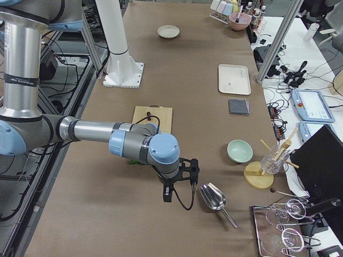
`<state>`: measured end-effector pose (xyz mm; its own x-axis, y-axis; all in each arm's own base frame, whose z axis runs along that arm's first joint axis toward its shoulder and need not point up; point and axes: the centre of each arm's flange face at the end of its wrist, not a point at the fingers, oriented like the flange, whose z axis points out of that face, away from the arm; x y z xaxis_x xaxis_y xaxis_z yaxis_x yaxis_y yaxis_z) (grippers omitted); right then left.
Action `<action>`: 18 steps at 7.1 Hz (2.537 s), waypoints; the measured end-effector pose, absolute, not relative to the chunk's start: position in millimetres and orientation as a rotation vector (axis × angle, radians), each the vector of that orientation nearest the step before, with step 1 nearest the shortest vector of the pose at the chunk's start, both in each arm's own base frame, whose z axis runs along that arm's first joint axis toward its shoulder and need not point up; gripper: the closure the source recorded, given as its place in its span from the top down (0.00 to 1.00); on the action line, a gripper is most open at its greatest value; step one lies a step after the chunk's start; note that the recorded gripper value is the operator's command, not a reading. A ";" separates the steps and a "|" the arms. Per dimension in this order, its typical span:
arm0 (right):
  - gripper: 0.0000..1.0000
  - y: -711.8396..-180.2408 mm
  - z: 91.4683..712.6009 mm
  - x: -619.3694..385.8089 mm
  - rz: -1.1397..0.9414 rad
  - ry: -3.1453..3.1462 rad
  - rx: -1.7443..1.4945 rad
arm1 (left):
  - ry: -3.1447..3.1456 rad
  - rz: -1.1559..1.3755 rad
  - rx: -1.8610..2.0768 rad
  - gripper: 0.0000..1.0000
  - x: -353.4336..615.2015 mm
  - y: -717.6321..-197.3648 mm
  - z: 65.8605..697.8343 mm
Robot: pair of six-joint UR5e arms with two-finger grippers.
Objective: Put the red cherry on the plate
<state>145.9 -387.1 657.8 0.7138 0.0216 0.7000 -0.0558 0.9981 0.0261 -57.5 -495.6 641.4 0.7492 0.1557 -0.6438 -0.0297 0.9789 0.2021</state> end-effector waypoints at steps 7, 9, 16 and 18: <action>1.00 -387.2 653.6 145.9 0.040 -0.774 0.055 | 0.721 0.161 0.310 0.98 -51.5 -506.5 596.8; 1.00 -386.8 652.2 145.7 0.039 -0.775 0.057 | 0.744 0.194 0.362 0.98 -45.7 -497.2 616.6; 1.00 -387.1 653.9 146.0 0.046 -0.773 0.051 | 1.046 0.135 0.235 0.98 76.2 -411.3 649.7; 1.00 -386.8 656.0 145.9 0.048 -0.775 0.047 | 1.086 0.212 0.196 0.98 115.6 -381.6 653.0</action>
